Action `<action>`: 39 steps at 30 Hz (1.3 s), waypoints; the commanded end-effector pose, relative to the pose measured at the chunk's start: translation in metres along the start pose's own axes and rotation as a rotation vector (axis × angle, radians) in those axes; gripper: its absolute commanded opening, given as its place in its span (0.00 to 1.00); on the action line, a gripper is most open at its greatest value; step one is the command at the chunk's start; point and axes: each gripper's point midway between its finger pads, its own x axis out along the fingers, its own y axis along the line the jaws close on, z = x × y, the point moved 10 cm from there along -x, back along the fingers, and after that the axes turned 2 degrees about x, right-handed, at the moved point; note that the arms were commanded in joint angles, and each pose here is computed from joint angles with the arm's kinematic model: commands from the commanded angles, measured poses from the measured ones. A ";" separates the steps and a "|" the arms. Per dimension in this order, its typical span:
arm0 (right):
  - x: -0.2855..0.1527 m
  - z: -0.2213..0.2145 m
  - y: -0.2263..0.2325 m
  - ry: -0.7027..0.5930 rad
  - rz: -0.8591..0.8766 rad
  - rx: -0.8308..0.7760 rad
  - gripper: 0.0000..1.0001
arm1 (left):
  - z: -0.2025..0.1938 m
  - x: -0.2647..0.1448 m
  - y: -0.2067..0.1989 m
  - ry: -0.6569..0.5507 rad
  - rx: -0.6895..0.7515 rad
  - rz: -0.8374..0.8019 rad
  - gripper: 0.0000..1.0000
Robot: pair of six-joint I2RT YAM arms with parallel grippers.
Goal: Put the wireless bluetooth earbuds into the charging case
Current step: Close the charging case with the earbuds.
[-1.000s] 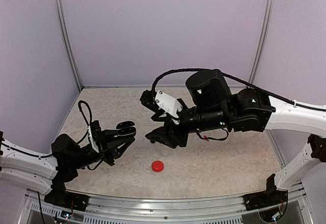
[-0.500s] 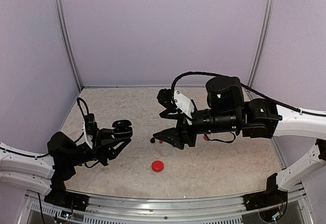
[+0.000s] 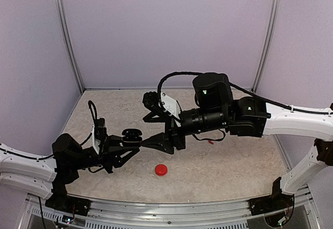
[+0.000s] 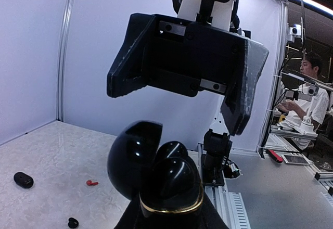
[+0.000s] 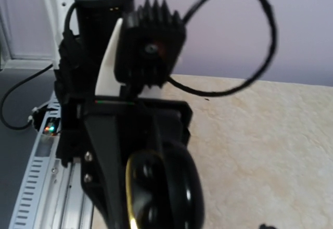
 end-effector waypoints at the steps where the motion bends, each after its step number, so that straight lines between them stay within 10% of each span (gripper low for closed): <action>1: 0.008 0.013 -0.003 -0.044 0.055 -0.032 0.76 | 0.009 0.009 -0.004 -0.020 0.020 -0.035 0.00; 17: 0.010 0.012 0.016 -0.017 0.281 -0.034 0.62 | 0.010 0.010 0.004 -0.030 -0.009 0.043 0.00; 30: 0.008 0.011 -0.015 -0.001 0.021 0.004 0.73 | 0.006 0.019 -0.006 0.011 0.035 -0.033 0.00; 39: 0.013 0.002 -0.002 0.007 0.204 0.014 0.69 | 0.008 0.019 -0.002 -0.003 0.019 0.007 0.00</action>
